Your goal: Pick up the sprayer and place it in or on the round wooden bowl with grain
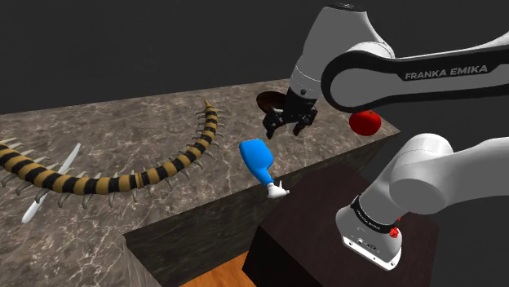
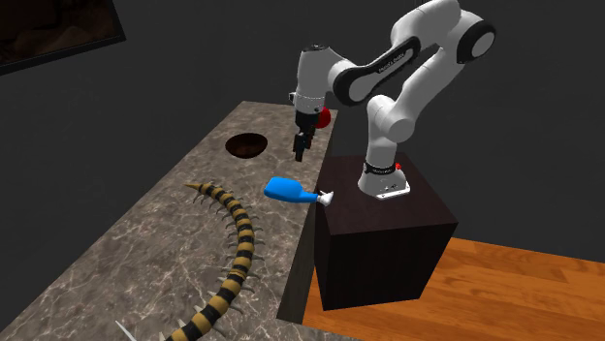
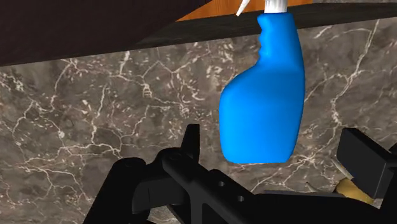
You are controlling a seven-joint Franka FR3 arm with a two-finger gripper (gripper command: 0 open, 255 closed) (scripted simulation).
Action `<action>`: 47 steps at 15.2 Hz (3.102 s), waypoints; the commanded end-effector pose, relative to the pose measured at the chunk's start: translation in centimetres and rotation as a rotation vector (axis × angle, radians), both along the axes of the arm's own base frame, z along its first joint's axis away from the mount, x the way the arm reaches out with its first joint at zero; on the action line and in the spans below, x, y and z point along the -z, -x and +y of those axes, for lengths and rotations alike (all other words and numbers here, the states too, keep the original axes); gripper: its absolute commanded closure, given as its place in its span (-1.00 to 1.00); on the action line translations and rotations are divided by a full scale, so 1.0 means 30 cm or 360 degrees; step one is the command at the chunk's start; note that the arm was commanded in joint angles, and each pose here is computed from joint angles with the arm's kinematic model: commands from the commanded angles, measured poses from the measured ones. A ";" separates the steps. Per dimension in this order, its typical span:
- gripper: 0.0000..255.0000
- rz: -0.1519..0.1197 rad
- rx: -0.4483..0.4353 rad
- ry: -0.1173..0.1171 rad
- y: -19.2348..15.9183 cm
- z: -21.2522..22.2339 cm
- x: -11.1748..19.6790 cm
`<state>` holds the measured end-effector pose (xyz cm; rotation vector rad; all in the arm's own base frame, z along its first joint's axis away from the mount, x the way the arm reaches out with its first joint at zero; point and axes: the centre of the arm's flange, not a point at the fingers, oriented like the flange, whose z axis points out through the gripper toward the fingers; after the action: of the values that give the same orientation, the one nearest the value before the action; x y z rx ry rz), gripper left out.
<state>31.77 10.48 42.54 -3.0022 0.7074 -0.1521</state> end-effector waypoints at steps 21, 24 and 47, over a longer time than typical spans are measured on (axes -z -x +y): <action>-1.00 0.0062 0.0263 -0.0067 -0.043 0.178 0.480; 1.00 0.0063 0.0263 -0.0067 -0.043 0.178 0.480; 1.00 0.0062 0.0263 -0.0067 -0.043 0.178 0.233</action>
<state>33.03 15.84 35.08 -2.9121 0.9506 -0.0850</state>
